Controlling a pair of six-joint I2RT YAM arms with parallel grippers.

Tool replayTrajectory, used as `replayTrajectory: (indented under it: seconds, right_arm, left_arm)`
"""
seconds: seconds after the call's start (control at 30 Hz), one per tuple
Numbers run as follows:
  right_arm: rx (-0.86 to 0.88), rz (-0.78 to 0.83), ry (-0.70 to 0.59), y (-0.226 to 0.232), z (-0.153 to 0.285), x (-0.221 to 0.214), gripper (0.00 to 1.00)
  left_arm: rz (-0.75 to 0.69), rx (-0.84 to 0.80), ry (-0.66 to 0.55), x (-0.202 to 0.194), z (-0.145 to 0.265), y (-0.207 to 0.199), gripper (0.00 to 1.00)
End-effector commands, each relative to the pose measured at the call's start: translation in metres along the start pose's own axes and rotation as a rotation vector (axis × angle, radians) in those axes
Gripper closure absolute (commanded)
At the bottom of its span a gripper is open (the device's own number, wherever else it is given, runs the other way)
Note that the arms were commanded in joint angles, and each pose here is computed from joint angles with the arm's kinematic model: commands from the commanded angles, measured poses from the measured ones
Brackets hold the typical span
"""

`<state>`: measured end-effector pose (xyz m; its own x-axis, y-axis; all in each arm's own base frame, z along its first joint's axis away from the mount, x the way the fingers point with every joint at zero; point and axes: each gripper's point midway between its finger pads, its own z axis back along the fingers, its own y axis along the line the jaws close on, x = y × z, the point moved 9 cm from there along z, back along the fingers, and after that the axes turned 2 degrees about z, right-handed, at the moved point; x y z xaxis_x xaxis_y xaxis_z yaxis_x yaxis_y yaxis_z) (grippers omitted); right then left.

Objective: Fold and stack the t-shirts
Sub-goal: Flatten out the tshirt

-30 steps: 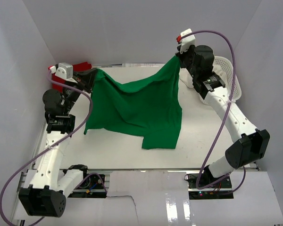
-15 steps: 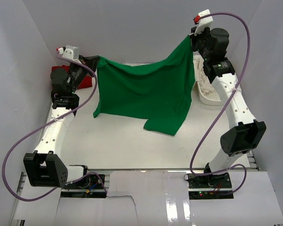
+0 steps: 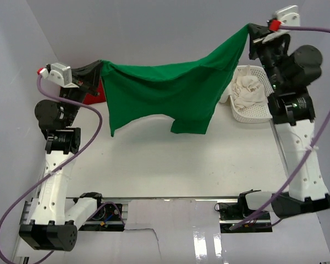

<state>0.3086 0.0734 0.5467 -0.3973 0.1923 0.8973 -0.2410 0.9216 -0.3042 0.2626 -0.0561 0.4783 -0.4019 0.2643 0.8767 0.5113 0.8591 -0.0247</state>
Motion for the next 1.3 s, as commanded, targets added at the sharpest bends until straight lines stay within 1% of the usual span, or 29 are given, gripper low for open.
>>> replayTrajectory:
  seconds: [0.0,0.07,0.1,0.13,0.17,0.2,0.27,0.3,0.37,0.47,0.53,0.57,0.6,0.67,0.83,0.93,0.97,1.13,1.27]
  right_arm:
    - [-0.044,0.050,-0.190,-0.007,0.042,0.062,0.92]
    - [-0.052,0.065,-0.225,-0.009,0.059,0.079,0.92]
    - [-0.052,0.072,-0.274,-0.011,0.079,0.096,0.92]
    - [-0.050,0.076,-0.296,-0.011,0.090,0.104,0.92]
    - [-0.043,0.080,-0.319,-0.011,0.102,0.111,0.92]
    - [-0.056,0.085,-0.372,-0.014,0.127,0.128,0.92]
    - [-0.058,0.091,-0.404,-0.014,0.148,0.136,0.92]
    - [-0.063,0.097,-0.431,-0.015,0.167,0.145,0.92]
    - [-0.038,0.109,-0.451,-0.012,0.185,0.151,0.92]
    - [-0.039,0.134,-0.521,-0.009,0.230,0.164,0.92]
    - [-0.064,0.151,-0.556,-0.007,0.244,0.167,0.92]
    - [-0.082,0.173,-0.537,-0.006,0.244,0.159,0.92]
    - [-0.100,0.185,-0.552,-0.004,0.255,0.161,0.92]
    - [-0.085,0.188,-0.565,0.000,0.263,0.163,0.92]
    - [-0.076,0.211,-0.617,0.010,0.287,0.174,0.92]
    - [-0.040,0.205,-0.674,0.018,0.304,0.185,0.92]
    - [-0.025,0.209,-0.713,0.020,0.310,0.192,0.92]
    - [0.005,0.210,-0.761,0.030,0.319,0.197,0.92]
    - [0.015,0.232,-0.805,0.037,0.336,0.206,0.92]
  left_arm:
    - [-0.014,0.010,-0.036,0.012,0.020,-0.010,1.00]
    - [-0.037,-0.003,-0.088,0.032,0.034,-0.022,1.00]
    - [-0.048,-0.012,-0.105,0.039,0.038,-0.026,1.00]
    - [-0.057,-0.023,-0.125,0.048,0.044,-0.031,1.00]
    - [-0.077,-0.043,-0.170,0.065,0.055,-0.042,1.00]
    - [-0.085,-0.053,-0.195,0.074,0.062,-0.048,1.00]
    - [-0.101,-0.071,-0.259,0.095,0.079,-0.063,1.00]
    - [-0.102,-0.077,-0.273,0.101,0.084,-0.067,1.00]
    - [-0.103,-0.096,-0.302,0.112,0.096,-0.076,1.00]
    - [-0.087,-0.116,-0.321,0.115,0.109,-0.085,1.00]
    - [-0.069,-0.117,-0.309,0.108,0.112,-0.085,1.00]
    - [-0.068,-0.120,-0.305,0.105,0.114,-0.086,1.00]
    - [-0.074,-0.125,-0.309,0.104,0.120,-0.088,1.00]
    - [-0.096,-0.122,-0.312,0.107,0.125,-0.091,1.00]
    - [-0.154,-0.129,-0.385,0.137,0.145,-0.106,1.00]
    - [-0.194,-0.139,-0.438,0.156,0.159,-0.117,1.00]
    - [-0.206,-0.144,-0.457,0.163,0.163,-0.121,1.00]
    - [-0.222,-0.154,-0.510,0.174,0.182,-0.133,1.00]
    - [-0.251,-0.163,-0.542,0.183,0.193,-0.141,1.00]
